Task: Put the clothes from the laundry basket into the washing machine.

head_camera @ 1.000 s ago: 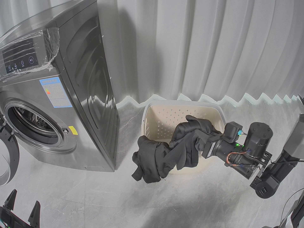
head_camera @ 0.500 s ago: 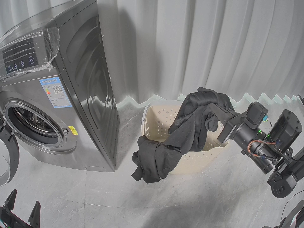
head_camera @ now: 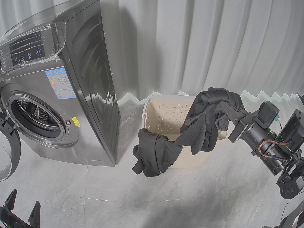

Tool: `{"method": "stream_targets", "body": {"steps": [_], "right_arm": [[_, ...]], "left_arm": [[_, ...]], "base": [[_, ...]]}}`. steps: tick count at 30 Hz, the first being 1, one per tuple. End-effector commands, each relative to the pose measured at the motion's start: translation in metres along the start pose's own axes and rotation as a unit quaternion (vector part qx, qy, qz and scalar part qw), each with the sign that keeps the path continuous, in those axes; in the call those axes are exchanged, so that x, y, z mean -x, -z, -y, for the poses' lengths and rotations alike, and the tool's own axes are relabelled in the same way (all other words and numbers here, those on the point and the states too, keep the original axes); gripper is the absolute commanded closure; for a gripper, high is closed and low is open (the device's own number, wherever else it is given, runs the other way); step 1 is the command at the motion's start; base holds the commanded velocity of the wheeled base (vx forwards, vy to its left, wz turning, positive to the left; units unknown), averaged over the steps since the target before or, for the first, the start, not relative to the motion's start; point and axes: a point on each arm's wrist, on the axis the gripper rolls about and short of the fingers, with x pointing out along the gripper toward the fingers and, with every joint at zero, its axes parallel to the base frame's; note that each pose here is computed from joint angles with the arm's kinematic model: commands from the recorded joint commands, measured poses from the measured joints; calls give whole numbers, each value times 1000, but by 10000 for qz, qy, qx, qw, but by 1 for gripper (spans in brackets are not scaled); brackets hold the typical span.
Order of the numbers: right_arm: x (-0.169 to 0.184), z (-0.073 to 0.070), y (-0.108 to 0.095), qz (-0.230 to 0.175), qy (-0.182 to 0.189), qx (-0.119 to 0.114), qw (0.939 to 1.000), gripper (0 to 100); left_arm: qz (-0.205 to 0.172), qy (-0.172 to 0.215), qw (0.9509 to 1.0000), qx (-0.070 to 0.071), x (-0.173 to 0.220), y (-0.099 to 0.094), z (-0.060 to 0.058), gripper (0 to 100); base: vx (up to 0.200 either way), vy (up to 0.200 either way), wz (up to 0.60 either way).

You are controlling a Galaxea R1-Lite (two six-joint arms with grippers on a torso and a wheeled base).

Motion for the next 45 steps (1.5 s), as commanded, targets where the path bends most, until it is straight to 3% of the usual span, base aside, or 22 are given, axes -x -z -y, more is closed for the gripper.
{"method": "stream_targets", "body": {"steps": [1, 28, 34, 45], "right_arm": [[3, 0, 0, -16, 3, 0, 10000, 100], [3, -1, -1, 3, -29, -23, 10000, 100], [3, -2, 0, -7, -51, -28, 10000, 100], [3, 2, 0, -20, 33, -9, 10000, 100]], "left_arm": [[-7, 0, 10000, 11, 0, 5, 0, 0], [-8, 15, 10000, 3, 0, 5, 0, 0], [-8, 23, 10000, -12, 0, 5, 0, 0], [-8, 15, 10000, 26, 0, 5, 0, 0]], "base": [[0, 0, 0], [0, 178, 0], [0, 0, 0], [-200, 0, 0]]}}
